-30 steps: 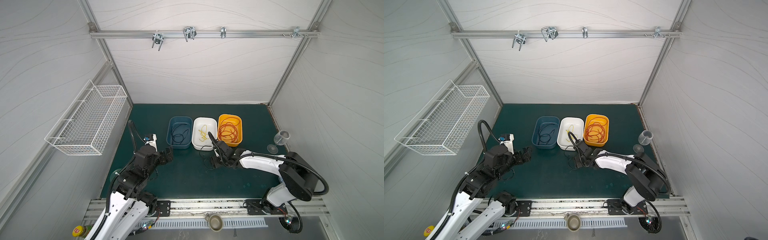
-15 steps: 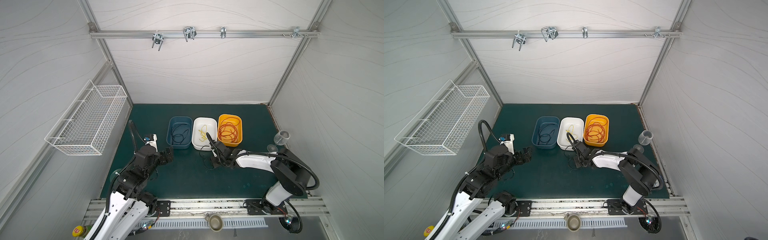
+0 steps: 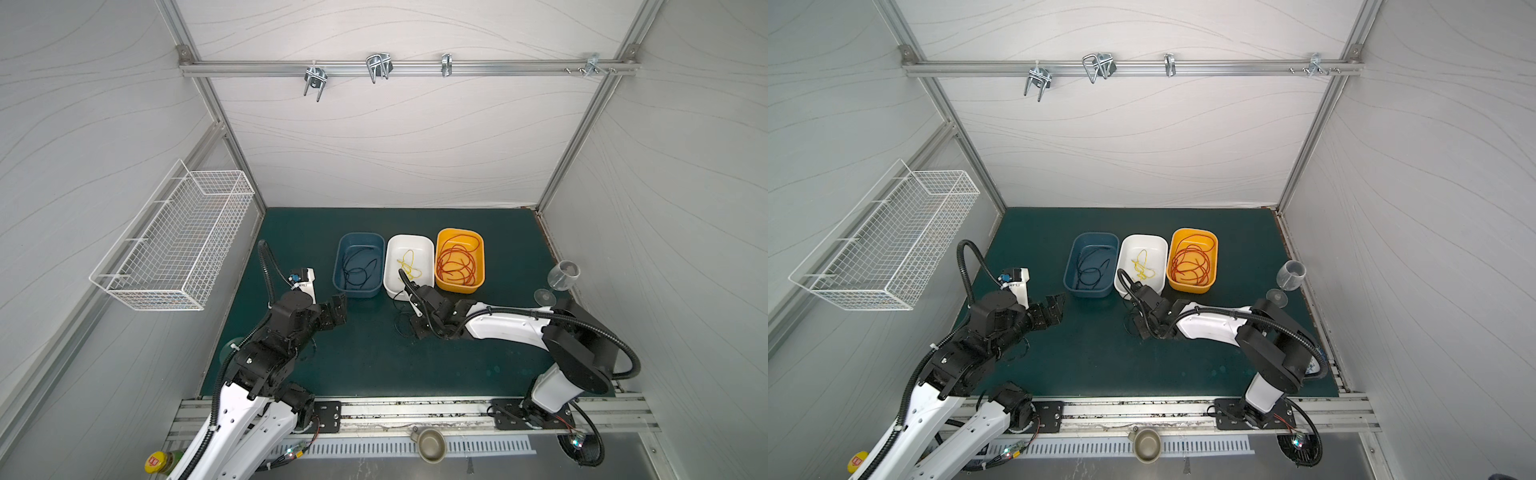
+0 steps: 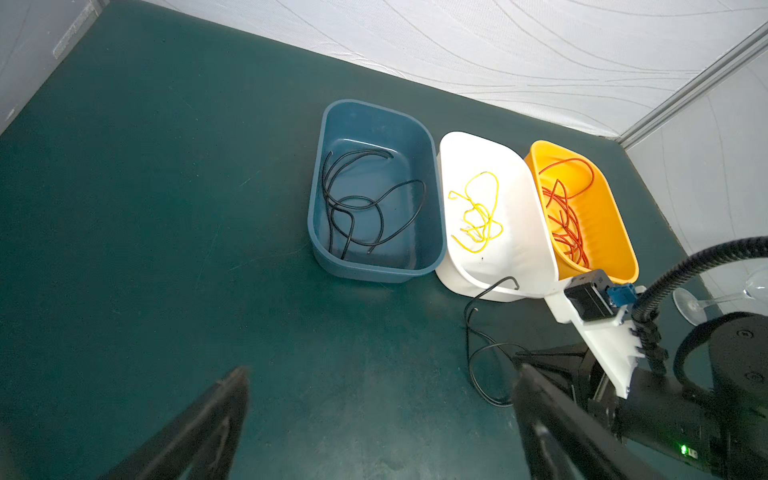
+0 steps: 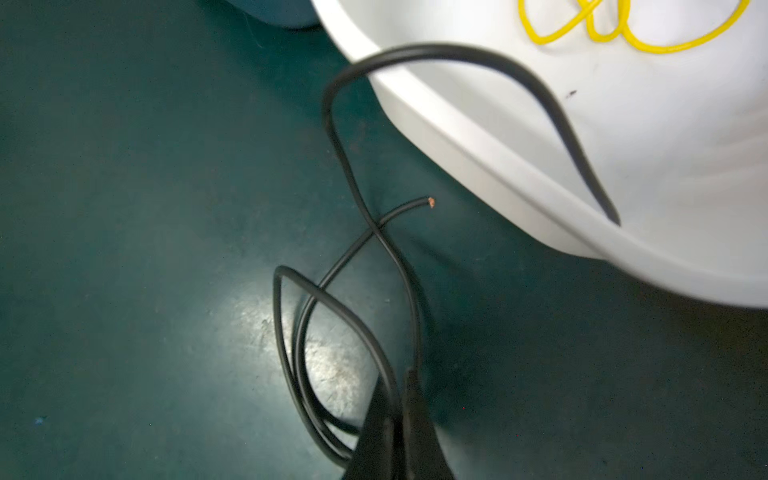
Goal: Untangle the cables
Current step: 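Reach the right gripper to the loose black wire and grasp it, then lift the black wire with the right gripper and carry it over the teal tub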
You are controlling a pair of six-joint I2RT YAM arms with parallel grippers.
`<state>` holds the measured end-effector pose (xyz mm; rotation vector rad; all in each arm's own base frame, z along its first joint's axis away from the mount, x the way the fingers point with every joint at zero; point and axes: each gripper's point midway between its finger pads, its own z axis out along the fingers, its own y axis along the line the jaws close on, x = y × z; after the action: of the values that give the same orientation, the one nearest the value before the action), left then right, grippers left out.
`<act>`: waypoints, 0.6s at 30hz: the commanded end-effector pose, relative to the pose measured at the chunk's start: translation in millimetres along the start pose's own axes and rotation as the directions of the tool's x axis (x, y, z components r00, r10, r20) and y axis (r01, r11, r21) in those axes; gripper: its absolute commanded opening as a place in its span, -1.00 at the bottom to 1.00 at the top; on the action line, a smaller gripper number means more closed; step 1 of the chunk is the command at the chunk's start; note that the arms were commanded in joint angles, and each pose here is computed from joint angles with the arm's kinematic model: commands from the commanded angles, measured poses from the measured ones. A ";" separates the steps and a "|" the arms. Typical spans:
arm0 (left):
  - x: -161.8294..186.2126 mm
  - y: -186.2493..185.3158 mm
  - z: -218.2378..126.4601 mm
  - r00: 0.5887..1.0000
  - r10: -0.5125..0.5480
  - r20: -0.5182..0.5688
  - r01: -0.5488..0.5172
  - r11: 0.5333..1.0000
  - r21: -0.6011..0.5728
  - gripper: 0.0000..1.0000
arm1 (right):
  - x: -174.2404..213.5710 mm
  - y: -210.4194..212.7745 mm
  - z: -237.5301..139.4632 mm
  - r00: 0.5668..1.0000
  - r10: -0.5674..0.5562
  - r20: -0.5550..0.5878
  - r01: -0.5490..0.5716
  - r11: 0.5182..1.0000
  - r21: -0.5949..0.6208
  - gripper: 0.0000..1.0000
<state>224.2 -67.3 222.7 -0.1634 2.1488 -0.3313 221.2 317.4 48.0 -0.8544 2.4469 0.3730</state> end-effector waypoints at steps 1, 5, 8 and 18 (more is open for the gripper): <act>-12.2 -4.2 -4.0 0.999 -0.006 0.051 0.005 1.000 0.015 0.99 | -10.8 6.6 -21.0 0.998 -0.051 0.037 0.050 0.999 0.019 -1.00; -12.2 -4.5 -4.2 0.999 -0.004 0.051 0.003 1.000 0.016 0.99 | -21.3 14.5 -45.5 0.994 -0.078 0.080 0.078 0.997 0.009 -1.00; -12.1 -4.9 -4.6 0.999 -0.003 0.050 0.002 1.000 0.018 0.99 | -30.6 15.5 -68.3 0.989 -0.074 0.130 0.075 0.997 -0.001 -1.00; -12.5 -5.4 -5.6 0.998 -0.001 0.055 0.000 1.000 0.022 0.99 | -56.0 20.5 -146.8 0.961 -0.046 0.273 0.070 0.994 -0.078 -1.00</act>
<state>223.3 -68.7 223.6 -0.1553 2.1459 -0.3358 196.8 305.1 183.5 -0.8232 2.1836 0.5267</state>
